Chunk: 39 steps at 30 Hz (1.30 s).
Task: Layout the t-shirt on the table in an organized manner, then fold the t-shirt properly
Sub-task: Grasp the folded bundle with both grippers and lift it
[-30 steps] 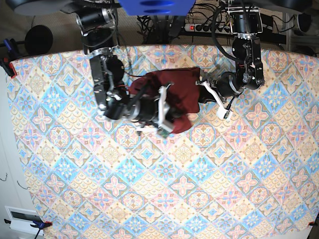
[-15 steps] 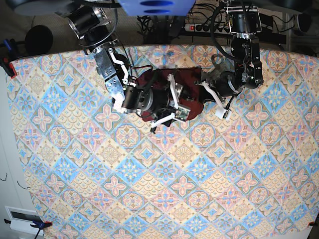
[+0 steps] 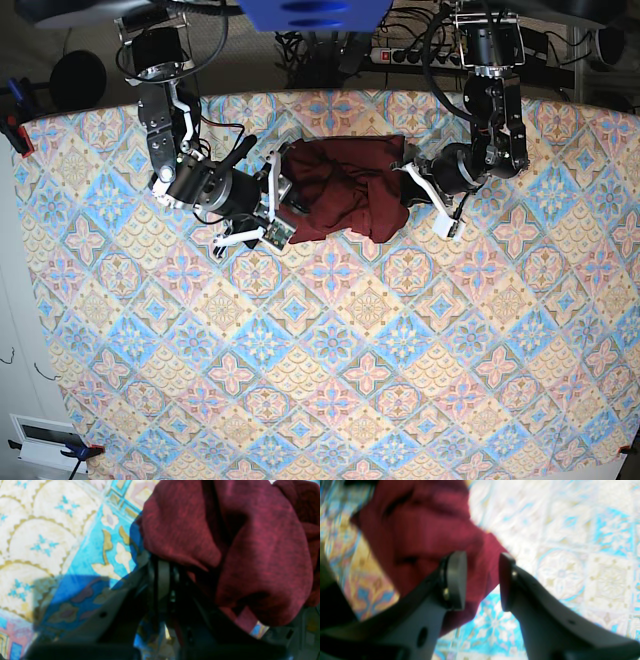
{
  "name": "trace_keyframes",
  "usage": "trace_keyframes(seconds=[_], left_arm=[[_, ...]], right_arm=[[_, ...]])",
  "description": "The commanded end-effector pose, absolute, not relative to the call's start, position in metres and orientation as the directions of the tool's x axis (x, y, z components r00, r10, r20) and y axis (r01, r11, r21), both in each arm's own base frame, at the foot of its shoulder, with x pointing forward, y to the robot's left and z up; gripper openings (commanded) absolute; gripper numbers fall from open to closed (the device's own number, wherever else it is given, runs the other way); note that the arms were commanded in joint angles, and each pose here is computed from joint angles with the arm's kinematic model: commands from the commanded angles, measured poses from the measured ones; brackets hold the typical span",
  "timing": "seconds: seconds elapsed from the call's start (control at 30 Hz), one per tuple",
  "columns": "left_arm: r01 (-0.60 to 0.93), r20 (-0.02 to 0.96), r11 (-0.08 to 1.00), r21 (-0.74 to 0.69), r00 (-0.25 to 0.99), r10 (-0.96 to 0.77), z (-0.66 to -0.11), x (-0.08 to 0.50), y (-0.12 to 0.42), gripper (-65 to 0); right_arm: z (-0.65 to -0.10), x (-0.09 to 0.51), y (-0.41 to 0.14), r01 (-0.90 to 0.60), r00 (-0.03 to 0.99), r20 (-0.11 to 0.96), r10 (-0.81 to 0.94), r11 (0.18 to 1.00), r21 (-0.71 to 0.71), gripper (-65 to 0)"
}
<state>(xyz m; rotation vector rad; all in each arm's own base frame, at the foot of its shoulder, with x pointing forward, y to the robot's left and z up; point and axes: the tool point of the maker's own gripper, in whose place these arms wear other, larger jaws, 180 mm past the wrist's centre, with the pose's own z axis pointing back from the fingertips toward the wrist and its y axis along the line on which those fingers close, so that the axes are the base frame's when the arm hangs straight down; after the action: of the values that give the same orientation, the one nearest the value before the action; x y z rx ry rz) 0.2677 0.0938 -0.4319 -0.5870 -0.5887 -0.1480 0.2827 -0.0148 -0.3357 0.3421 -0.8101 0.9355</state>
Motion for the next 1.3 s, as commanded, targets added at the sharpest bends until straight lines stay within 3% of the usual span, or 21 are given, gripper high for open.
trace_keyframes(seconds=[0.0, 0.1, 0.3, 0.77, 0.97, 1.13, 1.27], left_arm=[[0.298, 0.55, 0.836, -0.461, 0.835, 0.005, -0.434, 0.266, 0.096, -65.0], [0.3, 0.551, 0.836, -0.459, 0.834, 0.003, -0.433, 0.266, 0.097, -65.0], [0.302, 0.554, 0.836, -0.458, 0.833, 0.002, -0.432, 0.266, 0.097, -65.0], [0.3, 0.553, 0.835, -0.461, 0.833, 0.006, -0.433, 0.266, 0.096, -65.0], [0.227, 0.568, 0.833, -0.505, 0.814, 0.122, -0.421, 0.275, 0.117, -65.0], [0.177, 0.58, 0.805, -0.566, 0.78, 0.236, -0.408, 0.283, 0.131, -65.0], [0.139, 0.587, 0.813, -0.565, 0.76, 0.278, -0.405, 0.285, 0.148, -65.0]], right_arm=[[-0.332, 0.288, -0.019, -0.812, 0.331, 0.757, 0.564, 0.579, -0.076, -45.9], [-0.351, 0.291, -0.034, -0.785, 0.406, 0.726, 0.555, 0.618, -0.033, -48.1], [-0.369, 0.284, -0.03, -0.795, 0.438, 0.698, 0.567, 0.606, 0.007, -45.3], [-0.344, 0.249, 0.061, -0.952, 0.16, 0.728, 0.666, 0.298, -0.064, -45.0], [-0.348, 0.239, 0.071, -0.965, 0.139, 0.723, 0.677, 0.256, -0.055, -45.0], [-0.346, 0.236, 0.086, -0.981, 0.059, 0.709, 0.703, 0.173, -0.09, -45.0], [-0.37, 0.217, 0.093, -0.993, 0.053, 0.671, 0.74, 0.109, -0.042, -45.0]])
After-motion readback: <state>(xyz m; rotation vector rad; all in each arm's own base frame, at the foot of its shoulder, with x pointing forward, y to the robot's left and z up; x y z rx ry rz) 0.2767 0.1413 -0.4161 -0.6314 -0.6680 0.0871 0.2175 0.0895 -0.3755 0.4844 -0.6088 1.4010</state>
